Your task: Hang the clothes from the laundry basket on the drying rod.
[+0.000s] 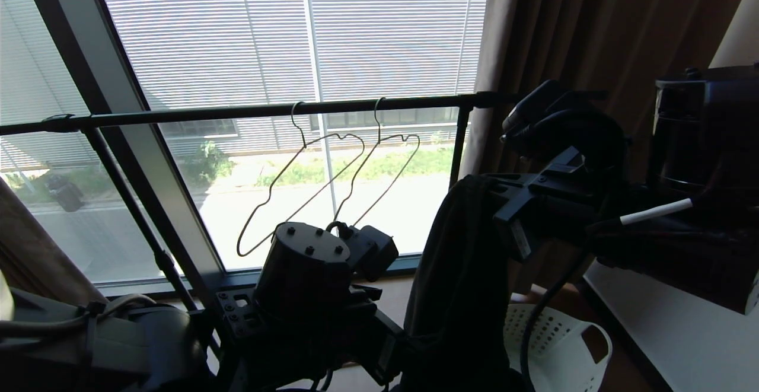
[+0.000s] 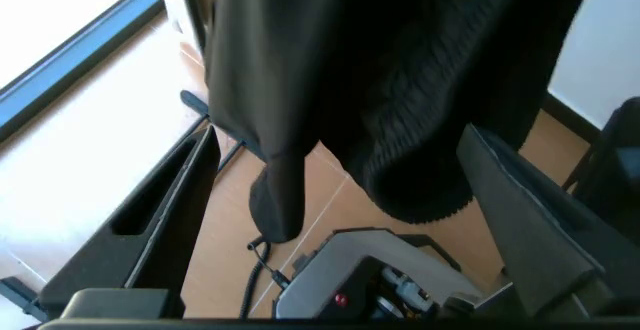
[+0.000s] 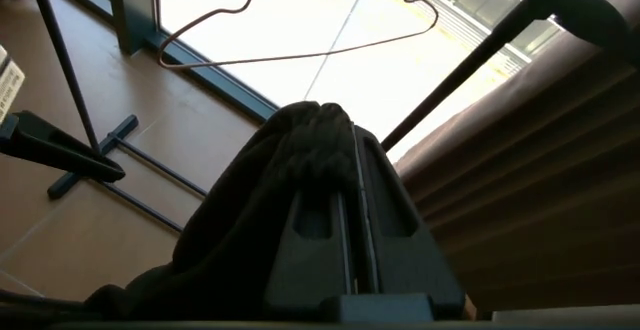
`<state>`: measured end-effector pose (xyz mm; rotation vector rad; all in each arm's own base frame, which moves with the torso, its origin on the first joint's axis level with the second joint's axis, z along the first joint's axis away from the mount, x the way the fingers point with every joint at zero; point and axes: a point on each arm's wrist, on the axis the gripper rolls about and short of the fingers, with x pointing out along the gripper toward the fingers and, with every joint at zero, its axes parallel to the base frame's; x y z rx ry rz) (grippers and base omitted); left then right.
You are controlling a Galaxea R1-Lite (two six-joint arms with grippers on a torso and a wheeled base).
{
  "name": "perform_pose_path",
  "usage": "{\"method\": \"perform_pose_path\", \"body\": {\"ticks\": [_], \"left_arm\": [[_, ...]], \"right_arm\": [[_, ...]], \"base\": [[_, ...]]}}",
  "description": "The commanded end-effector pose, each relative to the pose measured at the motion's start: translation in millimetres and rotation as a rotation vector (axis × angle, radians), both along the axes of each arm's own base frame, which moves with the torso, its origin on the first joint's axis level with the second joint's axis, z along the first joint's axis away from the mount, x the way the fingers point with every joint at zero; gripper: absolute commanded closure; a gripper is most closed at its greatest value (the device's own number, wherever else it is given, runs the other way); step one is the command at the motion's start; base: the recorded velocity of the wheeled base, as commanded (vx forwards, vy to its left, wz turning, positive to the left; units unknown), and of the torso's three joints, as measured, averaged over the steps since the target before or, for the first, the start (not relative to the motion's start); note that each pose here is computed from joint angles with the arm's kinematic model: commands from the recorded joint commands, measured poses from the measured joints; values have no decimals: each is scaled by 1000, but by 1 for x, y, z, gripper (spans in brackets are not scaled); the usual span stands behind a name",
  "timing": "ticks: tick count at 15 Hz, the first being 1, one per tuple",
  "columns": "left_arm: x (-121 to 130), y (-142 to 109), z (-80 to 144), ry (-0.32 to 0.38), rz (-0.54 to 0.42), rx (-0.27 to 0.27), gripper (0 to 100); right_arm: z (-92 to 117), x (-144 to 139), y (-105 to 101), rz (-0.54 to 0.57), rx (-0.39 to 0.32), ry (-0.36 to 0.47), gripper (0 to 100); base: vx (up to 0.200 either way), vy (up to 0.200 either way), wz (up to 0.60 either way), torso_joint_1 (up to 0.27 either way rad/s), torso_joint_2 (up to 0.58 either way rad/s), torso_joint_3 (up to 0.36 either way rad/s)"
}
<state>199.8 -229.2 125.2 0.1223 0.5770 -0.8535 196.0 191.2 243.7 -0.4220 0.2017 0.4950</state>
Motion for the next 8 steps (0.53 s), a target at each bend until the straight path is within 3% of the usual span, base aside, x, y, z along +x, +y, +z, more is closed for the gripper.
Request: {"method": "perform_pose_path", "body": {"ticks": [1, 3, 8], "left_arm": [[1, -2, -9, 13, 9, 27, 0], [3, -5, -14, 17, 22, 46, 0], [2, -5, -14, 32, 32, 32, 0]], "right_arm": [[4, -1, -1, 1, 12, -9, 100], [5, -5, 3, 20, 18, -11, 100], [8, -7, 2, 22, 27, -18, 100]], "base": [[0, 0, 0, 0, 0, 0], [0, 0, 0, 0, 0, 0], [0, 0, 0, 0, 0, 0]]}}
